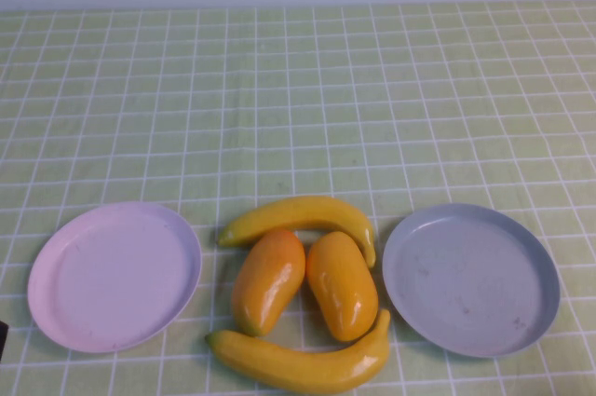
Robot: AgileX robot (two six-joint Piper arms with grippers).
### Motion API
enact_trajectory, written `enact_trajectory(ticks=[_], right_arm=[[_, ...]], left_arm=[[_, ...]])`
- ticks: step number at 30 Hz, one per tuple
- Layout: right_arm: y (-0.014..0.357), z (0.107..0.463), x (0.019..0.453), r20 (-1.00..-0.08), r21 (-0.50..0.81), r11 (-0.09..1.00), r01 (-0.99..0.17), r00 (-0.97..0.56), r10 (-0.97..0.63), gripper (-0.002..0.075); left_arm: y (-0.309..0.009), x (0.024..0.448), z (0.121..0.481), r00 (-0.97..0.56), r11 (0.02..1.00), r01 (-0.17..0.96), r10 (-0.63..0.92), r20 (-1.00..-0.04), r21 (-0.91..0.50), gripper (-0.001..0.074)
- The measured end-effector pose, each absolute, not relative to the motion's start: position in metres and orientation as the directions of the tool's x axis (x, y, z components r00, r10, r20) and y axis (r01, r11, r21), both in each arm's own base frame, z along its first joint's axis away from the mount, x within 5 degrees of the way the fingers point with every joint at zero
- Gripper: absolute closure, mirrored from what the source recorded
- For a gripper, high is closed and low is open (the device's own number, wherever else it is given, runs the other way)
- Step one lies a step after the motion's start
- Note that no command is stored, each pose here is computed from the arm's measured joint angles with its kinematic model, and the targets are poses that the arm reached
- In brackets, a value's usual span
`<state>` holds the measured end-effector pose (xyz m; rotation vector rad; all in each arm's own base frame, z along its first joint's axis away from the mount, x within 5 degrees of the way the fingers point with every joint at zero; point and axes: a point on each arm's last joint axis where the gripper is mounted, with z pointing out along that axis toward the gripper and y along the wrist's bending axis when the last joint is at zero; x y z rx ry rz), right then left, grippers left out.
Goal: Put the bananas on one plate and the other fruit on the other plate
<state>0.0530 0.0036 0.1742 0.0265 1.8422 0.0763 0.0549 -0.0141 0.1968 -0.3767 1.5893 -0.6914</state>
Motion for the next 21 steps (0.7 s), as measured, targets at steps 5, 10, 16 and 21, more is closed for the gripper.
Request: enact_trajectory(ticks=[5,10,16,21], right_arm=[[0.004,0.174,0.053,-0.961,0.066,0.998,-0.022,-0.27,0.058,0.0743],[0.004,0.174,0.053,-0.961,0.066,0.998,-0.022,-0.27,0.058,0.0743],[0.004,0.174,0.053,-0.961,0.066,0.998,-0.022,-0.27,0.058,0.0743],[0.004,0.174,0.053,-0.961,0.066,0.998,-0.022,-0.27,0.058,0.0743]], left_arm=[[-0.014,0.055,0.197,-0.146,0.748,0.152,-0.63,-0.763,-0.647,0.0734],[-0.02,0.056,0.206,-0.262,0.745,0.137,-0.608,-0.749,-0.653,0.0734],[-0.035,0.071,0.249,-0.538,0.82,0.126,-0.416,-0.733,-0.558,0.0734],[-0.046,0.097,0.28,-0.707,0.877,0.203,-0.177,-0.685,-0.436,0.0734]])
